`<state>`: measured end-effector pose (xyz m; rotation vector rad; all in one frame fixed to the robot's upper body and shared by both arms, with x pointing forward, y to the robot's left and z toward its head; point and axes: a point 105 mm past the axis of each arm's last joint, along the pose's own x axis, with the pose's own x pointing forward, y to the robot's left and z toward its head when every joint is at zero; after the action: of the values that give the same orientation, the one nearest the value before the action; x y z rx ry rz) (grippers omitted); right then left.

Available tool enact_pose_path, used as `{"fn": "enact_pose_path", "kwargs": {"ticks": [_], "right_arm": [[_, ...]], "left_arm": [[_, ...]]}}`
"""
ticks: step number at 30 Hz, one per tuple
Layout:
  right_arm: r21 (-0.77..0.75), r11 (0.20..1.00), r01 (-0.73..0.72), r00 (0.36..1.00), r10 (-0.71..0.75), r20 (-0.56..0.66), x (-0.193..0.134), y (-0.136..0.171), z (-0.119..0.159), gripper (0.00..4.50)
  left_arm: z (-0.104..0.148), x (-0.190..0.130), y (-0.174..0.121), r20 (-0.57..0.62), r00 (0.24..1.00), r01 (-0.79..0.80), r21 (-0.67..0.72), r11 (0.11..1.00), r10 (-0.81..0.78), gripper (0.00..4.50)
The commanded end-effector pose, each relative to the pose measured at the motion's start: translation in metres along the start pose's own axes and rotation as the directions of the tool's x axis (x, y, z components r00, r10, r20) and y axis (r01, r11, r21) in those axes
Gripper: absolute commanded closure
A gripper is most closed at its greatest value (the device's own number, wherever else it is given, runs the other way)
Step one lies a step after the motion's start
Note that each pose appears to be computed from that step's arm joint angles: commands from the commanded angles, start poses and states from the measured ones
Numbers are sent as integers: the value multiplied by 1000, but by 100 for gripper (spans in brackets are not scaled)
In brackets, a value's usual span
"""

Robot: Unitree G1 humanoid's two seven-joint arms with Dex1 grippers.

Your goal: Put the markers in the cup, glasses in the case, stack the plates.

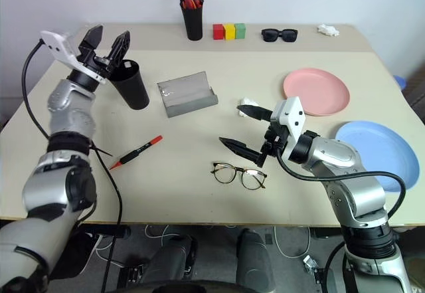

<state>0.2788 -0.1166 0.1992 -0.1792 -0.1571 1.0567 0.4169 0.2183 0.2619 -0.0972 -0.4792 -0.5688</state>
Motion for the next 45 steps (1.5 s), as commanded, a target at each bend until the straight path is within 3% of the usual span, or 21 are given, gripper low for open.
{"fn": "enact_pose_path", "kwargs": {"ticks": [1, 4, 6, 9, 11, 13, 19, 29, 34, 37, 44, 45], "right_arm": [[-50, 999, 5, 1000, -4, 25, -3, -1, 10, 0], [-49, 999, 5, 1000, -4, 26, -3, -2, 9, 0], [-51, 999, 1, 1000, 0, 28, -2, -3, 8, 0], [-49, 999, -14, 999, 16, 30, 0, -3, 8, 0], [-45, 999, -26, 999, 28, 28, 0, -1, 7, 0], [-42, 999, -33, 999, 34, 25, 0, -1, 7, 0], [31, 992, -122, 992, 123, -16, -11, 16, 1, 0], [49, 987, -156, 986, 158, -45, -18, 26, -3, 0], [58, 979, -193, 978, 197, -69, -20, 33, -7, 0], [49, 981, -190, 979, 193, -72, -19, 31, -7, 0], [40, 983, -179, 981, 182, -72, -19, 29, -7, 0], [40, 983, -178, 981, 180, -72, -19, 29, -7, 0]], "left_arm": [[26, -19, -38, -118, 964, 221, -158, 962, -240, 2], [21, -49, -56, -286, 899, 226, -344, 911, -331, 2], [9, -77, -70, -456, 801, 208, -398, 894, -389, 2], [-25, -112, -67, -711, 632, 155, -274, 949, -308, 2], [-41, -121, -58, -782, 584, 125, -179, 976, -218, 2], [-49, -123, -60, -798, 562, 109, -188, 976, -216, 2], [-54, -151, -69, -896, 367, 94, -231, 968, -249, 2], [-66, -156, -62, -935, 287, 169, -163, 972, -206, 2], [-75, -145, -74, -928, 275, 220, -194, 956, -252, 2], [-79, -138, -81, -919, 282, 240, -210, 948, -276, 78], [-82, -143, -73, -920, 295, 240, -192, 952, -260, 445], [-82, -142, -71, -919, 300, 243, -187, 952, -257, 449]]}}
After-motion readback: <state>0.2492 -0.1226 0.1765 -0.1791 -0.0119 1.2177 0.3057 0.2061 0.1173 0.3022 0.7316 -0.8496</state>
